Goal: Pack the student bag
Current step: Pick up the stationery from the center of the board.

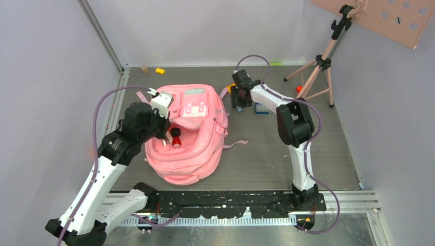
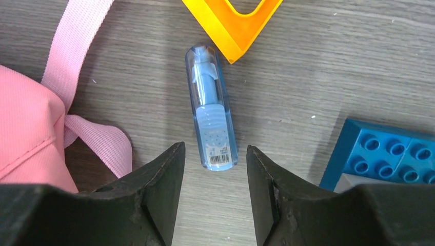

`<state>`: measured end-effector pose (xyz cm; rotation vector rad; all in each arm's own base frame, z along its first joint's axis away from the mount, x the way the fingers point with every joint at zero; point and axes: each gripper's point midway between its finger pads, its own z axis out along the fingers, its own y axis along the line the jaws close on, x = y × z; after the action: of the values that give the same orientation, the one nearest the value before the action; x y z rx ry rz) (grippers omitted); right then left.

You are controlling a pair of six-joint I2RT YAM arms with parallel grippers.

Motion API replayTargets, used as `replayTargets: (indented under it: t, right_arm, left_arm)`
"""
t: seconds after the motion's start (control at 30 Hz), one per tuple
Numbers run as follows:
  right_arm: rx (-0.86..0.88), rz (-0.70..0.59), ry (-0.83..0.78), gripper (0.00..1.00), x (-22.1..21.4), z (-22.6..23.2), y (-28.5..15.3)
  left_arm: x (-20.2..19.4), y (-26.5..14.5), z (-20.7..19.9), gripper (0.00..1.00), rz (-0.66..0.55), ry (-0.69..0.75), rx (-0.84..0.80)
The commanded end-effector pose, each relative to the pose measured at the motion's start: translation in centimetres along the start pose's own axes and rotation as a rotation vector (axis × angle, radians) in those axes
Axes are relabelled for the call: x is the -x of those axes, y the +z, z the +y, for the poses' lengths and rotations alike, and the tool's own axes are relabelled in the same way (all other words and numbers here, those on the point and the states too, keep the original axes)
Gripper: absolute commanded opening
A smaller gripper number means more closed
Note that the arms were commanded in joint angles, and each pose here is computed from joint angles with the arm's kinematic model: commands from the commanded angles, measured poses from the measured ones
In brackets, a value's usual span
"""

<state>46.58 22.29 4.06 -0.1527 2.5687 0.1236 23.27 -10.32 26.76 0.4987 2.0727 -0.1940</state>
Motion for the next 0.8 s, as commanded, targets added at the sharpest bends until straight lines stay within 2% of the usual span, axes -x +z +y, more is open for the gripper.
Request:
replayTargets:
  t: [0.0,0.23,0.43,0.57,0.77]
  right_arm:
    - [0.014,-0.015,-0.015,0.52,1.4,0.6,-0.1]
    - [0.007,-0.001,-0.010,0.48,1.0,0.5,0.6]
    - [0.016,0.022,0.006,0.42,0.5,0.7,1.3]
    - [0.028,0.023,0.010,0.33,0.5,0.8,1.1]
    - [0.039,-0.027,0.007,0.11,1.8,0.6,-1.9]
  left_arm:
    - [4.7,-1.0,0.5,0.00,-0.175,-0.034,0.017]
    - [4.5,-0.6,0.3,0.00,-0.164,-0.026,0.007]
    - [4.8,-0.3,-0.9,0.00,-0.169,-0.007,-0.065]
    - [5.2,0.3,-1.9,0.00,-0.160,-0.003,-0.118]
    - [6.4,2.3,-3.8,0.00,-0.153,0.000,-0.226]
